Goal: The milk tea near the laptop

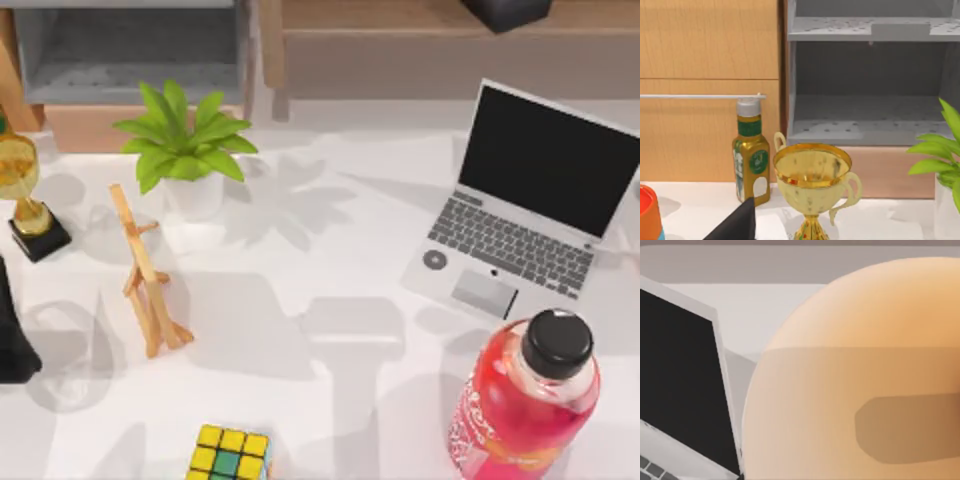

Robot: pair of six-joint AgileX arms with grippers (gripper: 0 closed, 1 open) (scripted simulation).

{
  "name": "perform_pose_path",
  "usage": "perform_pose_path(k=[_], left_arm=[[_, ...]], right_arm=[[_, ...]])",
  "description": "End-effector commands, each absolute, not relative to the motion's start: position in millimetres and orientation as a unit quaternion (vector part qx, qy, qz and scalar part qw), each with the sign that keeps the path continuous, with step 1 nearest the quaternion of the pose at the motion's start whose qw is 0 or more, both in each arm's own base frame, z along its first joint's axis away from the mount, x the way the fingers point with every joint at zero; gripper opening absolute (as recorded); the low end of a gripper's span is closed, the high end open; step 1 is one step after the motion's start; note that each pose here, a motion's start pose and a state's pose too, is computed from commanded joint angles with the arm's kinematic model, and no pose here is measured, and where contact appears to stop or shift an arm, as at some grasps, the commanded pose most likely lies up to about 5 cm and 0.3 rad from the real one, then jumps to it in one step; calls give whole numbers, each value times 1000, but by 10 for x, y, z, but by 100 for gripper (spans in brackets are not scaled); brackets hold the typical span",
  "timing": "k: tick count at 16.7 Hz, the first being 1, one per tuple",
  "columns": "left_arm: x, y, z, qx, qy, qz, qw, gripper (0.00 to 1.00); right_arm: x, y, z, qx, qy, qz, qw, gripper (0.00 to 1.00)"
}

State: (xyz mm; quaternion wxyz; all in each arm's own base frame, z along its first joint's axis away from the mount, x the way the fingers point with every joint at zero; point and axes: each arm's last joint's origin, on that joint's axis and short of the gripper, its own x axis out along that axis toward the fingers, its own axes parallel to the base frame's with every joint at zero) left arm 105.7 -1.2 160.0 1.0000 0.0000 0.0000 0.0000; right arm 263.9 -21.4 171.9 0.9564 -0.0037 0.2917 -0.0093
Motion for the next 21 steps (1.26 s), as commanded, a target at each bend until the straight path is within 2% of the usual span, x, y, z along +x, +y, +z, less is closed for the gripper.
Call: perform_pose_path(k=[2,15,21], left_arm=[[1057,-12,1600,0,0,0,1000,100],[1057,-12,1600,0,0,0,1000,100],[1057,-12,1600,0,0,0,1000,100]], right_arm=[[2639,-214,1719,-4,292,-9,956,0],[2639,-214,1719,-4,292,-9,956,98],[2639,-214,1719,-4,292,-9,956,100]])
